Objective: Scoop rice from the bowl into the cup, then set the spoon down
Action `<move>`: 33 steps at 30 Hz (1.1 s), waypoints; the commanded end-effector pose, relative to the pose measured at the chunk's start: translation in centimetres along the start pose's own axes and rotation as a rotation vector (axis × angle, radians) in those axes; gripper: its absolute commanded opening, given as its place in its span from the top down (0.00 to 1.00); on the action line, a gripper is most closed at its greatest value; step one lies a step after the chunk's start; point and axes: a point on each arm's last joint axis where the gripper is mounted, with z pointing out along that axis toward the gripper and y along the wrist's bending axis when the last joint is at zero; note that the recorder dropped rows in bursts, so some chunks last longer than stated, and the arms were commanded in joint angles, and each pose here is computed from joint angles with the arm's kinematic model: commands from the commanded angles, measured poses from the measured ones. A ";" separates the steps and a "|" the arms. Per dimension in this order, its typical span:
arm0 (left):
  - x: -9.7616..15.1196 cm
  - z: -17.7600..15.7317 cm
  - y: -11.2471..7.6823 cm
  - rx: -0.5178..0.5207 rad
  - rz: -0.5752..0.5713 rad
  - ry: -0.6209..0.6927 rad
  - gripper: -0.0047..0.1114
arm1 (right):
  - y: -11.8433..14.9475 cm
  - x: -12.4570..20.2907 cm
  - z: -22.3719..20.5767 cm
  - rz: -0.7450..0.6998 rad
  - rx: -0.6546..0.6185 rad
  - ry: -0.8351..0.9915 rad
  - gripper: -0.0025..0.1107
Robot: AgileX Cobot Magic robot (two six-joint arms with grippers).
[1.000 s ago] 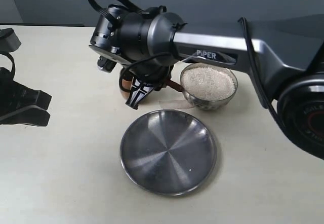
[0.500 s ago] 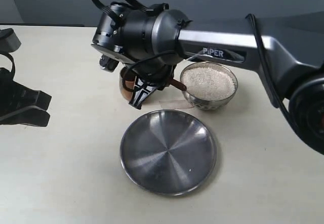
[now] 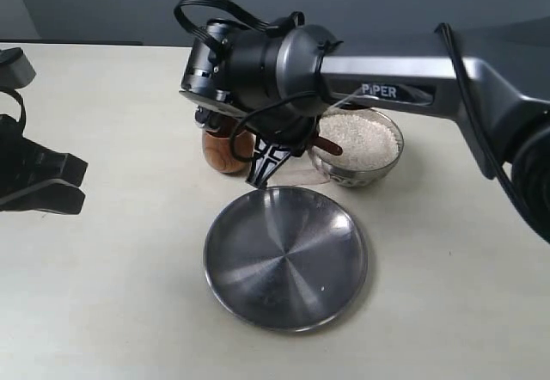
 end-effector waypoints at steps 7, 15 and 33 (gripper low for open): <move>0.2 0.1 -0.1 0.005 0.001 0.009 0.96 | -0.7 0.1 -0.1 0.006 0.041 -0.007 0.98; 0.2 0.1 -0.1 0.006 0.000 0.006 0.96 | -0.6 -0.1 -0.6 -0.010 0.096 -0.028 0.98; 0.1 0.1 -0.1 0.009 -0.005 -0.004 0.96 | 0.7 -0.9 -0.4 -0.064 0.171 -0.042 0.98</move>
